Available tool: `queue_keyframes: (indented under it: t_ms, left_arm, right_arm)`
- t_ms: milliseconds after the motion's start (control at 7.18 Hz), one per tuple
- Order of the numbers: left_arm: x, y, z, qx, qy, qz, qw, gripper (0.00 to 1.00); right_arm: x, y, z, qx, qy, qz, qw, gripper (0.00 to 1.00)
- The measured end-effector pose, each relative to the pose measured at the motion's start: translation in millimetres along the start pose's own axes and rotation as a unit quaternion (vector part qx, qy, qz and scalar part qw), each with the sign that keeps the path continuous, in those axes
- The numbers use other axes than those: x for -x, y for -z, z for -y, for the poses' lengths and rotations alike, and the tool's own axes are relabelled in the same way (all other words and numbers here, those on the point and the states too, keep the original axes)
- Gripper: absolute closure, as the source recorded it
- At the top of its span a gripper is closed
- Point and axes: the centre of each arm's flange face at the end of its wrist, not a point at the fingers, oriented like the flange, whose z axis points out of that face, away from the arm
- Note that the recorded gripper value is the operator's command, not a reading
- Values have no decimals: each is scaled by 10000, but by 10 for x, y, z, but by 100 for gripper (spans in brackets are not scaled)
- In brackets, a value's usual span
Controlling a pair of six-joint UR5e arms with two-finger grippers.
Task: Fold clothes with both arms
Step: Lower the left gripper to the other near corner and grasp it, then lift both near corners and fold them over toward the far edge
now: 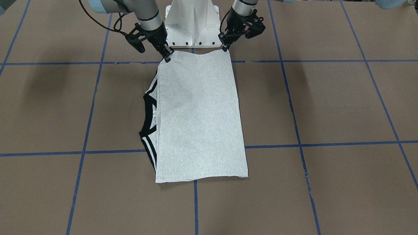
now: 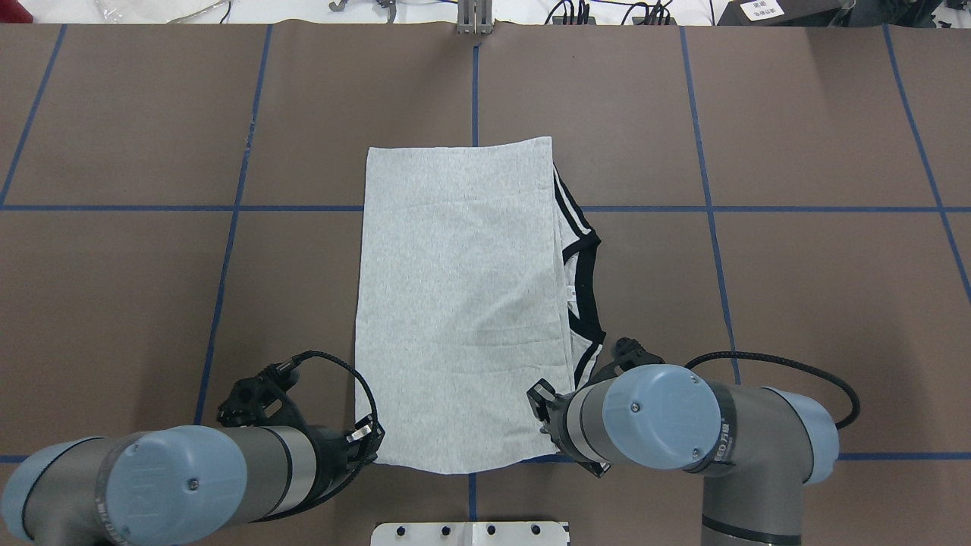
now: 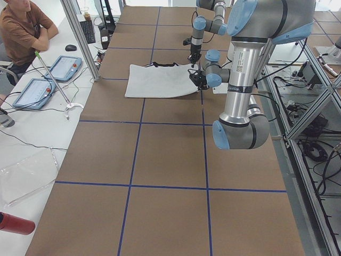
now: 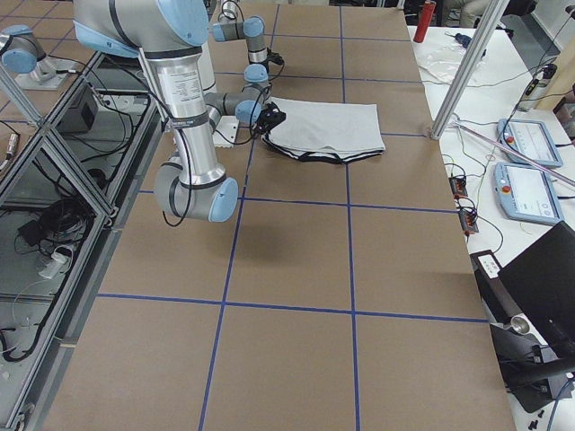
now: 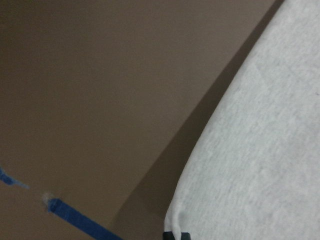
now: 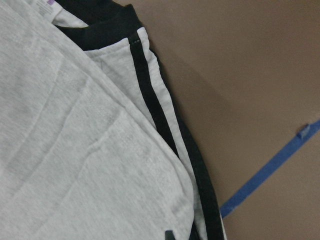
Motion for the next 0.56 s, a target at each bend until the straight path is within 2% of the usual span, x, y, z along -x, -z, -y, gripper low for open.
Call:
queue_keyframes:
  t_ms: [139,278,557]
  left_arm:
    - [-48,212,-54,131,21,-91,9999,100]
    - [-114,355,5,100,39,-137,9998,100]
    - [-417,548,432,-323,-266,-306,9987,100]
  right_arm:
    - [-42,175,-74,146,-91,80,9998,100]
    - [10,376,-51,228,-176,244,9993,100]
    - [395,686,375,29,-488,681,9965,100]
